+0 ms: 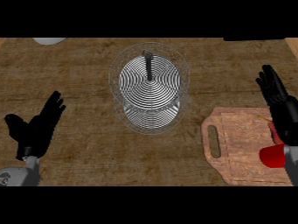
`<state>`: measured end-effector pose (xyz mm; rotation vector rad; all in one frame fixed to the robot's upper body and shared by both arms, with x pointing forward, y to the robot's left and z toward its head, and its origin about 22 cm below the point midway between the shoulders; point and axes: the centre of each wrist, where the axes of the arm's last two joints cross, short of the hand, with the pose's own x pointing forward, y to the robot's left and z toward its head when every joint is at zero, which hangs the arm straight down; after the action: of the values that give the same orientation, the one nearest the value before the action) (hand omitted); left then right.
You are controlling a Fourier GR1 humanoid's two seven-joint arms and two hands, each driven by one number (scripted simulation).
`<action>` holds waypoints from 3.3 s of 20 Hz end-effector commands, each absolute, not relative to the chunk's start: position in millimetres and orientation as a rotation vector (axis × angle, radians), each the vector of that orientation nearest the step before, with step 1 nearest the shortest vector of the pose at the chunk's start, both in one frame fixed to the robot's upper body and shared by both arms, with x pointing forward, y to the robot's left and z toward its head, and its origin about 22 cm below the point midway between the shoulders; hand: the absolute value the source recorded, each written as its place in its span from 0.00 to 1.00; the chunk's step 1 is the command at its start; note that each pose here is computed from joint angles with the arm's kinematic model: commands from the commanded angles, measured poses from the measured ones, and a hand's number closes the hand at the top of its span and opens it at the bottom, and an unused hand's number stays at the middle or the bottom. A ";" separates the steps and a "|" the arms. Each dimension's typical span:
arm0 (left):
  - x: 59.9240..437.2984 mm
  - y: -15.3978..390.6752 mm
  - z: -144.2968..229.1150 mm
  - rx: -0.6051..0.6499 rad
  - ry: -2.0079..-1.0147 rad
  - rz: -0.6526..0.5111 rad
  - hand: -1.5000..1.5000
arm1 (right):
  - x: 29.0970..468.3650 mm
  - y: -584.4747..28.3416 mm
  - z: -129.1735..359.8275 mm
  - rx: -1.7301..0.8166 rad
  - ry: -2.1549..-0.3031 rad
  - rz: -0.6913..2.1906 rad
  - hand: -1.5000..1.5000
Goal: Pick the can from the cutting board and place it in the tiered basket
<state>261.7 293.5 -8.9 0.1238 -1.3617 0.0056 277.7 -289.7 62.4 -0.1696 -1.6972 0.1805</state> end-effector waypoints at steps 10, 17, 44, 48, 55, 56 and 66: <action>263.6 231.6 -13.1 -0.068 -1.539 -0.217 0.50 | 253.4 -254.0 14.6 0.278 -1.574 0.314 0.00; 261.6 225.0 -31.8 -0.056 -1.530 -0.213 0.50 | 235.5 -292.5 94.1 0.079 -1.789 0.633 0.00; 255.3 231.2 -25.8 -0.087 -1.519 -0.224 0.50 | 172.5 -288.3 222.7 -0.724 -1.118 1.470 0.00; 260.8 225.0 -10.0 -0.080 -1.525 -0.222 0.50 | 173.3 -282.8 191.9 -0.852 -0.963 1.531 0.00; 263.3 229.0 -1.3 -0.084 -1.534 -0.224 0.50 | 173.3 -304.1 166.2 -0.792 -0.891 1.497 0.00; 280.8 217.5 -9.7 -0.096 -1.545 -0.233 0.50 | 199.4 -312.3 173.3 -0.763 -0.931 1.476 0.00; 271.9 235.0 -13.3 -0.063 -1.544 -0.228 0.50 | 200.9 -310.3 105.0 -0.802 -0.850 1.459 0.00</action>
<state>265.6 238.5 -19.5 -0.0698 -1.5371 -0.2300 194.9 -311.6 125.7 -0.8022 -0.8848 1.4624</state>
